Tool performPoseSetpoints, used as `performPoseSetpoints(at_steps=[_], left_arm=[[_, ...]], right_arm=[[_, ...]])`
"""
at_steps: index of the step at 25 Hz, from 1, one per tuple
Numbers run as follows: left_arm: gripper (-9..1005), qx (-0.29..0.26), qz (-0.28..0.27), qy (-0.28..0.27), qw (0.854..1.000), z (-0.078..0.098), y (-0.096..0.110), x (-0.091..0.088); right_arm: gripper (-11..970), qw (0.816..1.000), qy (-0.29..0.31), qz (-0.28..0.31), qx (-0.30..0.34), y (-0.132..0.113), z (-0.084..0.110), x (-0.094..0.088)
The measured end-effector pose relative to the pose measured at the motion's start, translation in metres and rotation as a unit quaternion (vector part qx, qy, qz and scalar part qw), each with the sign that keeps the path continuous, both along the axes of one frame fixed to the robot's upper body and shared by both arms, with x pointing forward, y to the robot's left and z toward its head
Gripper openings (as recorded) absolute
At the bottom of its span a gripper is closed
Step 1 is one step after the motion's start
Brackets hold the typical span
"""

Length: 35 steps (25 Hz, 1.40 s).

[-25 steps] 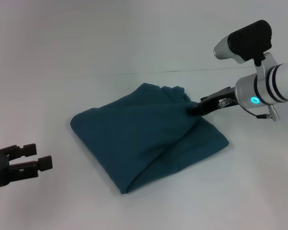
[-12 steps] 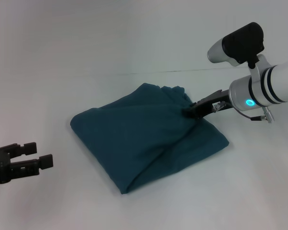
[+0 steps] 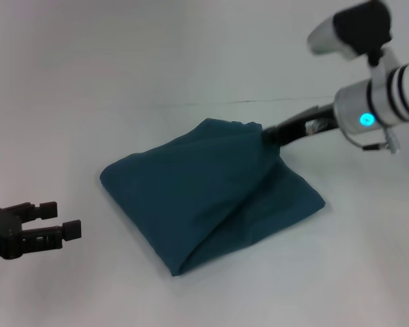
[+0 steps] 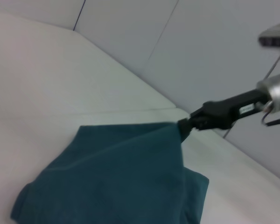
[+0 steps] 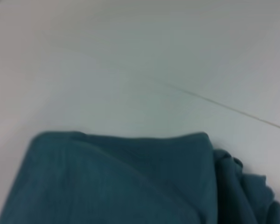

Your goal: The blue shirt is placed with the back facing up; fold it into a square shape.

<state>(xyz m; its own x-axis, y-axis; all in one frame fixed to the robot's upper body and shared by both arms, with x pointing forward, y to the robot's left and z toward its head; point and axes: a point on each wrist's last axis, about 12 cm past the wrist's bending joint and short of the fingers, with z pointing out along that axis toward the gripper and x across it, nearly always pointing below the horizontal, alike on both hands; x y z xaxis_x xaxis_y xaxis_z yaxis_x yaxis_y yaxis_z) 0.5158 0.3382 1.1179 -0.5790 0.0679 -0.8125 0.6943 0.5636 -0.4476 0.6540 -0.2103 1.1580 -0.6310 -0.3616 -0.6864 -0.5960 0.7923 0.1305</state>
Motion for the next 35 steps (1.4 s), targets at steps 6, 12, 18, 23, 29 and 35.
performPoseSetpoints(at_steps=[6, 12, 18, 23, 29, 35], left_arm=[[934, 0.011, 0.004, 0.002, 1.000, -0.001, 0.000, 0.003], [934, 0.018, 0.005, -0.001, 1.000, -0.002, 0.000, 0.004], [933, 0.024, 0.007, 0.003, 1.000, -0.004, 0.001, 0.004], [933, 0.025, 0.006, 0.008, 1.000, -0.007, -0.001, 0.003], [933, 0.029, 0.007, 0.011, 0.999, -0.010, -0.004, 0.005], [933, 0.031, 0.008, 0.013, 0.999, -0.012, -0.006, 0.006]], right_arm=[[16, 0.999, 0.027, -0.021, 0.027, -0.009, 0.023, -0.013], [16, 0.997, 0.070, -0.030, 0.022, -0.016, 0.020, -0.024], [16, 0.993, 0.116, -0.030, 0.009, -0.022, 0.007, -0.037], [17, 0.990, 0.139, -0.034, 0.009, -0.031, 0.001, -0.045], [17, 0.985, 0.173, -0.025, 0.000, -0.039, -0.009, -0.057], [16, 0.979, 0.201, -0.023, -0.019, -0.045, -0.018, -0.066]])
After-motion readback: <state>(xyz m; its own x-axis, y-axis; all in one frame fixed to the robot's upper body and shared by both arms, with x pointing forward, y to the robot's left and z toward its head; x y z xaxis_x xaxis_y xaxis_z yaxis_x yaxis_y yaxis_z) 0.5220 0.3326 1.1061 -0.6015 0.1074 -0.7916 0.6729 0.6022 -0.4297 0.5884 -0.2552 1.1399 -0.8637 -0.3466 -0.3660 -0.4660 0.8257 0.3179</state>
